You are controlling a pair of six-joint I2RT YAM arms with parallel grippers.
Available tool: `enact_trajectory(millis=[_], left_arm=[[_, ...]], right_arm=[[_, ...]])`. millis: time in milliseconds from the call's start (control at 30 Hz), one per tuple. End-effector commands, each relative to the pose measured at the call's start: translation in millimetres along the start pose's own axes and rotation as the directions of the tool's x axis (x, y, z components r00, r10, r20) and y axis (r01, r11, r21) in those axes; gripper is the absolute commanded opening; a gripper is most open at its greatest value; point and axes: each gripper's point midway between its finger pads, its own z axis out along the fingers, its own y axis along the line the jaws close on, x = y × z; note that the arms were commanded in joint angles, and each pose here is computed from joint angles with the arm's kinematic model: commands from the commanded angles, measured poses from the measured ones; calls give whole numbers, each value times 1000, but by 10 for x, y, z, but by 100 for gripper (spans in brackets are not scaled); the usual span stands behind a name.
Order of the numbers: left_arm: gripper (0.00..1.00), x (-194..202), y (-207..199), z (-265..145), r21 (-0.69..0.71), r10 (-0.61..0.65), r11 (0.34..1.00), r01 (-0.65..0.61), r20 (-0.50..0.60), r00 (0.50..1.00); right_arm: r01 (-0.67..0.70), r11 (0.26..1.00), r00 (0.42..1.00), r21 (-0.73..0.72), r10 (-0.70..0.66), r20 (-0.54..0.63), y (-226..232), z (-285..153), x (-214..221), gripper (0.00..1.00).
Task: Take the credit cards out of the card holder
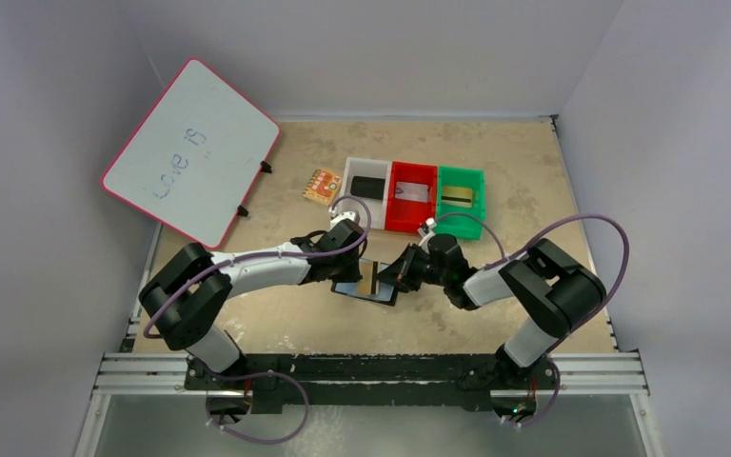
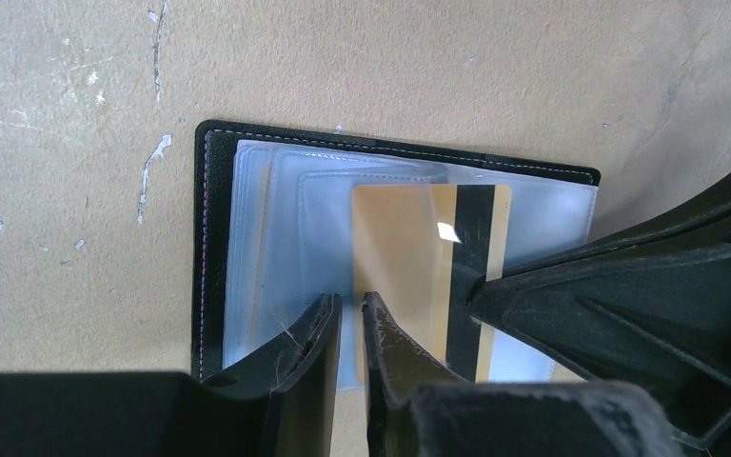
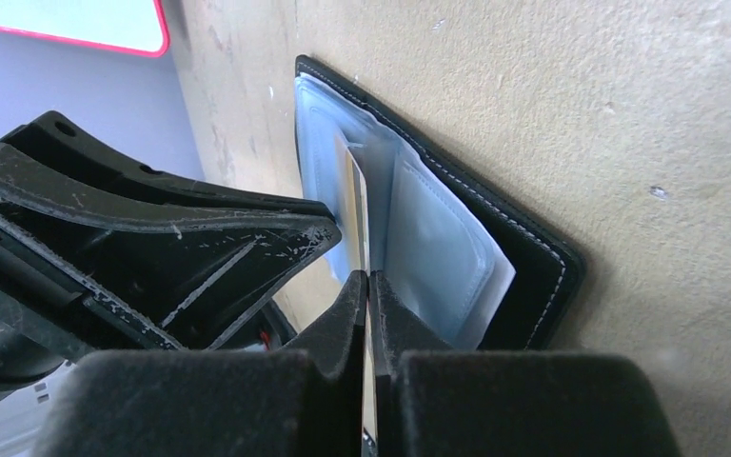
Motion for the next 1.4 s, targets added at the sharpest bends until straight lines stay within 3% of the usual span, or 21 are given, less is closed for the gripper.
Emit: enact_trajectory(millis=[0,200,300,467,733,1133,1367], left_arm=[[15,212,141,53,-48,14,999,-18,-80,997],[14,278,57,90,-4,37,999,-38,-124,992],[14,318,111,105,-27,67,997,-72,-153,986],[12,354,192,104,-60,89,993,-101,-173,981],[12,332,245,93,-89,80,992,-95,-160,984],[13,133,178,-15,-84,47,995,-53,-72,996],[20,-85,62,-174,-49,16,999,-16,11,1000]], right_arm=[[-12,998,999,62,9,47,-105,-47,-69,0],[-27,999,999,42,25,32,-104,-45,-25,1],[-42,999,999,25,41,34,-66,-23,-41,14],[-29,1000,999,-7,29,32,16,29,-72,24],[-47,999,997,-19,48,54,12,-10,-86,0],[29,982,994,189,-49,103,-193,-225,-180,0],[179,973,966,146,-202,164,51,-521,-269,0]])
